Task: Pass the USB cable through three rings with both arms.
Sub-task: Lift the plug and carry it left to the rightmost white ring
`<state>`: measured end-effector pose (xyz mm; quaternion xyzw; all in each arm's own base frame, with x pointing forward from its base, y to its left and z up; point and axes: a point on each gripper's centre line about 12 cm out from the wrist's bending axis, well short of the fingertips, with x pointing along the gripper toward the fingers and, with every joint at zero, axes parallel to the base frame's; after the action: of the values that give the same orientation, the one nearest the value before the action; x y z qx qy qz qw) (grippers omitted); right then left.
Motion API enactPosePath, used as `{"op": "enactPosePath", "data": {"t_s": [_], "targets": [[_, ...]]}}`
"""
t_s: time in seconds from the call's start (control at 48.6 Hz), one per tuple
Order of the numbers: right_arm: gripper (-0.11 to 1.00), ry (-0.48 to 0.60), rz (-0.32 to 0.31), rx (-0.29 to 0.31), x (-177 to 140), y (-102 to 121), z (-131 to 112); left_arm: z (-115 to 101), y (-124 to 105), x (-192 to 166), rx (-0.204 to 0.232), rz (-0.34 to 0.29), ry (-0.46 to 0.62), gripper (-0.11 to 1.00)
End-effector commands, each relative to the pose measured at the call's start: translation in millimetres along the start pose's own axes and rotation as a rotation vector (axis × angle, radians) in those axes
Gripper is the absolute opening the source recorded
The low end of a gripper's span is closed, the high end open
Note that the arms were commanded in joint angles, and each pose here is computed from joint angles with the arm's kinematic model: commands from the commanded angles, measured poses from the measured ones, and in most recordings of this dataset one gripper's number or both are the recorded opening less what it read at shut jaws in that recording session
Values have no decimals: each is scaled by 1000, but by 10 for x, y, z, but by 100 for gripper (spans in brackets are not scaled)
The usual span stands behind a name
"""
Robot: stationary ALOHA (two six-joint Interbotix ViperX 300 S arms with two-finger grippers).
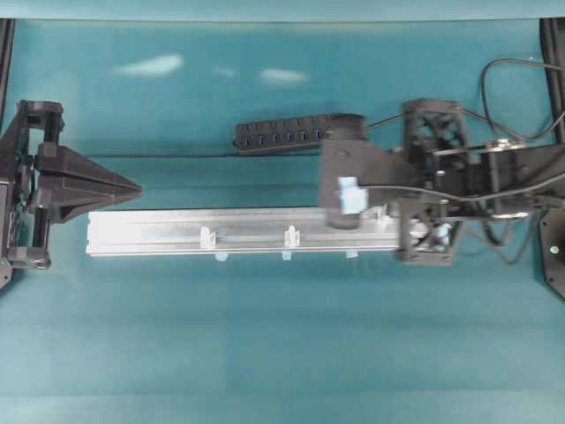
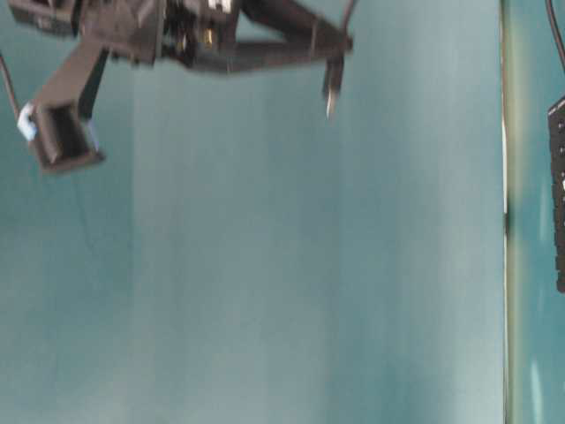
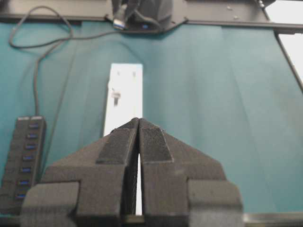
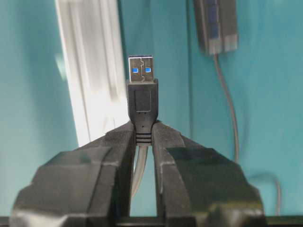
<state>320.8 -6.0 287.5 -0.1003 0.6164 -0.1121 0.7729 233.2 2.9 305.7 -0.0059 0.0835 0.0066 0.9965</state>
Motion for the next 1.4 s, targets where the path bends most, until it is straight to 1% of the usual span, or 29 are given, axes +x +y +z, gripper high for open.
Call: {"op": "enactPosePath", "data": {"t_s": [0.0,0.247,0.35,0.453,0.515,0.638,0.7,0.823,0.885,1.029,1.153,1.379], "targets": [[-6,-6,-7,13,-60,-50,-140,112,10,2,1,4,-29,2],[-6,49,-11,15,69,-75,-483,116,6,-2,1,3,-32,2],[-6,78,-6,7,208,-41,-640,113,10,2,-1,4,-31,2],[-6,83,20,-4,403,45,-779,112,10,2,-1,4,-29,2],[-6,68,45,-2,525,110,-840,112,10,2,-1,4,-29,2],[-6,27,93,29,725,216,-907,112,10,2,-1,4,-29,2],[-6,26,97,38,795,231,-938,112,10,2,-1,4,-29,2],[-6,28,99,61,930,204,-961,112,24,2,-3,10,-29,2],[-6,23,102,76,999,178,-944,112,35,2,-4,15,-29,2],[-6,-2,109,92,1156,149,-882,109,42,5,-4,18,-28,2],[-6,-17,118,91,1242,168,-823,111,42,5,-6,18,-29,2],[-6,-48,128,92,1295,190,-770,103,53,12,-7,22,-25,2]]}}
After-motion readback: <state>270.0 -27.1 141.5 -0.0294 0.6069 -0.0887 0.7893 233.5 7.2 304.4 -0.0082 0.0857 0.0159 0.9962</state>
